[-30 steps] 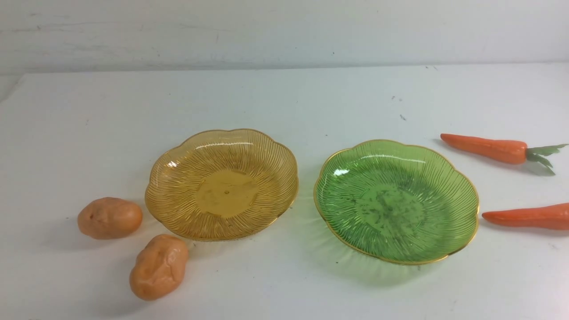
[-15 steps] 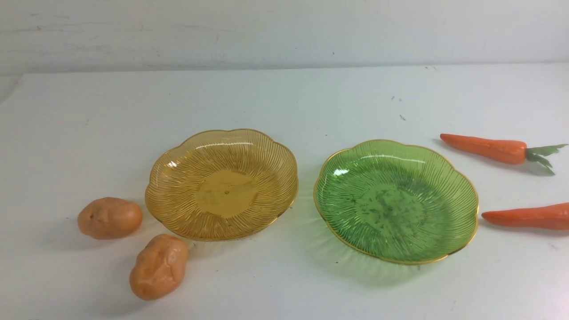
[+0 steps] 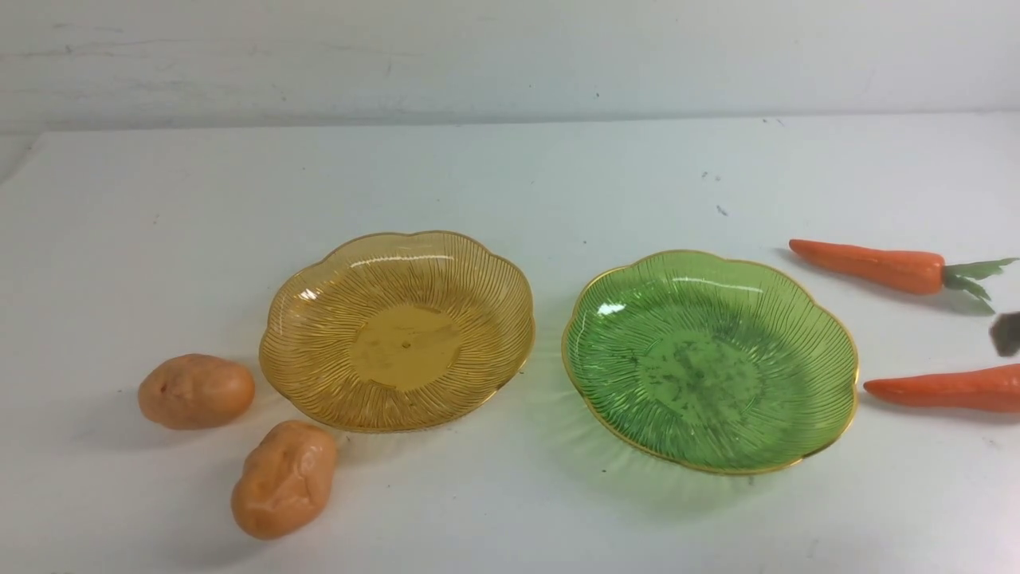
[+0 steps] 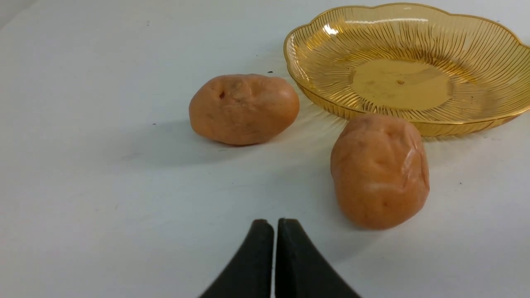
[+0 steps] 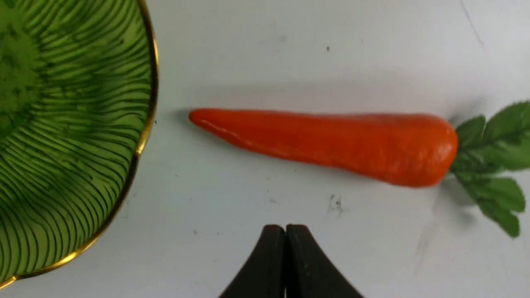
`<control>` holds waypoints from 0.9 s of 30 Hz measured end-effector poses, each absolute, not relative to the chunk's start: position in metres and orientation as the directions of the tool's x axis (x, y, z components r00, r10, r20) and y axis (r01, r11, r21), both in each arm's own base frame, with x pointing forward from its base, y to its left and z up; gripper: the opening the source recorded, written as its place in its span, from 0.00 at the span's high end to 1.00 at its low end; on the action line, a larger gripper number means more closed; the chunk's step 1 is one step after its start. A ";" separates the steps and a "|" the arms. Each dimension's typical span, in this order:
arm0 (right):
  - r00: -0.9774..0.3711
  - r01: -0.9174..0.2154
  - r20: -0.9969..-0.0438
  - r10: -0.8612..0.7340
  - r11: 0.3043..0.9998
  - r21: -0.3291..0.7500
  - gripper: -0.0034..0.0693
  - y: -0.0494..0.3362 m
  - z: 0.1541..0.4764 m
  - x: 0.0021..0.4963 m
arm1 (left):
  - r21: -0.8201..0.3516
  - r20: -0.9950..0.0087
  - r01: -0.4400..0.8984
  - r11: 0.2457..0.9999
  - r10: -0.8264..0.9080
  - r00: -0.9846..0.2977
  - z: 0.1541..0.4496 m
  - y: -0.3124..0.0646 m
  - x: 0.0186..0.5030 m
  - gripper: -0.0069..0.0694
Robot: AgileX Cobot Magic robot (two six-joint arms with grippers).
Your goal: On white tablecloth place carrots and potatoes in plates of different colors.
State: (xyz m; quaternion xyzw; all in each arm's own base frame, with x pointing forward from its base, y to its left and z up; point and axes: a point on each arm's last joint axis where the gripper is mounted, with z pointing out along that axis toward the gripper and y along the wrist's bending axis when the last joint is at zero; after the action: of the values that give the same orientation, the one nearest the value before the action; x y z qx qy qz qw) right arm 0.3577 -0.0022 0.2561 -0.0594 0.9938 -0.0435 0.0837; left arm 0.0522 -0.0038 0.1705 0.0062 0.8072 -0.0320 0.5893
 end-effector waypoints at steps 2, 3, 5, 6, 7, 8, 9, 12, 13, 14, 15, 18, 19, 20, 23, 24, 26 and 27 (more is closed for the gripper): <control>-0.960 -0.221 -0.131 -0.246 0.959 -0.180 0.95 0.008 0.251 0.363 | -0.044 -0.952 0.048 0.998 -0.028 -0.305 0.170 -0.004 0.052 0.91; -0.947 -0.276 -0.102 -0.304 0.936 -0.219 0.94 0.013 0.247 0.364 | -0.044 -0.952 0.048 0.998 -0.028 -0.305 0.170 -0.004 0.052 0.91; -0.926 -0.344 -0.058 -0.373 0.897 -0.277 0.91 0.015 0.240 0.368 | -0.044 -0.952 0.048 0.998 -0.028 -0.305 0.170 -0.004 0.052 0.91; -0.915 -0.373 -0.036 -0.401 0.878 -0.301 0.89 0.017 0.236 0.369 | -0.044 -0.952 0.048 0.998 -0.028 -0.305 0.170 -0.004 0.052 0.91; -0.907 -0.395 -0.015 -0.420 0.863 -0.315 0.85 0.018 0.232 0.371 | -0.044 -0.952 0.048 0.998 -0.028 -0.305 0.170 -0.004 0.052 0.91; -0.901 -0.412 0.006 -0.434 0.853 -0.321 0.81 0.019 0.226 0.374 | -0.044 -0.952 0.048 0.998 -0.028 -0.305 0.170 -0.004 0.052 0.91; -0.895 -0.430 0.029 -0.445 0.844 -0.321 0.75 0.020 0.219 0.375 | -0.044 -0.952 0.048 0.998 -0.028 -0.305 0.170 -0.004 0.052 0.91; -0.852 -0.520 0.126 -0.508 0.791 -0.324 0.53 0.019 0.193 0.382 | -0.044 -0.952 0.048 0.998 -0.028 -0.305 0.170 -0.004 0.052 0.91; -0.836 -0.546 0.152 -0.528 0.771 -0.327 0.47 0.019 0.186 0.384 | -0.044 -0.952 0.048 0.998 -0.028 -0.305 0.170 -0.004 0.052 0.91; -0.820 -0.570 0.178 -0.543 0.751 -0.333 0.41 0.017 0.180 0.386 | -0.044 -0.952 0.048 0.998 -0.028 -0.305 0.170 -0.004 0.052 0.91; -0.806 -0.591 0.203 -0.556 0.733 -0.338 0.36 0.016 0.175 0.388 | -0.044 -0.952 0.048 0.998 -0.028 -0.305 0.170 -0.004 0.052 0.91; -0.760 -0.650 0.272 -0.590 0.677 -0.346 0.24 0.013 0.158 0.393 | -0.044 -0.952 0.048 0.998 -0.028 -0.305 0.170 -0.004 0.052 0.91; -0.742 -0.671 0.297 -0.601 0.657 -0.345 0.23 0.011 0.152 0.394 | -0.044 -0.952 0.048 0.998 -0.028 -0.305 0.170 -0.004 0.052 0.91; -0.728 -0.685 0.313 -0.610 0.642 -0.343 0.22 0.011 0.148 0.395 | -0.044 -0.952 0.048 0.998 -0.028 -0.305 0.170 -0.004 0.052 0.91; -0.691 -0.723 0.360 -0.628 0.605 -0.332 0.21 0.009 0.139 0.397 | -0.044 -0.952 0.048 0.998 -0.028 -0.305 0.170 -0.004 0.052 0.91; -0.681 -0.732 0.370 -0.632 0.595 -0.330 0.21 0.009 0.137 0.398 | -0.044 -0.952 0.048 0.998 -0.028 -0.305 0.170 -0.004 0.052 0.91; -0.668 -0.744 0.387 -0.635 0.583 -0.327 0.21 0.008 0.135 0.398 | -0.044 -0.952 0.048 0.998 -0.028 -0.305 0.170 -0.004 0.052 0.91; -0.665 -0.746 0.391 -0.636 0.581 -0.324 0.22 0.008 0.135 0.398 | -0.044 -0.952 0.048 0.998 -0.028 -0.305 0.170 -0.004 0.052 0.91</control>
State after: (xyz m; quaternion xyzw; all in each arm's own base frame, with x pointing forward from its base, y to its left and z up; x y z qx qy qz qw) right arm 0.3982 0.0081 0.1352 -0.3922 0.8814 -0.2360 -0.1168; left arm 0.0522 -0.0038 0.1705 0.0062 0.8072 -0.0320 0.5893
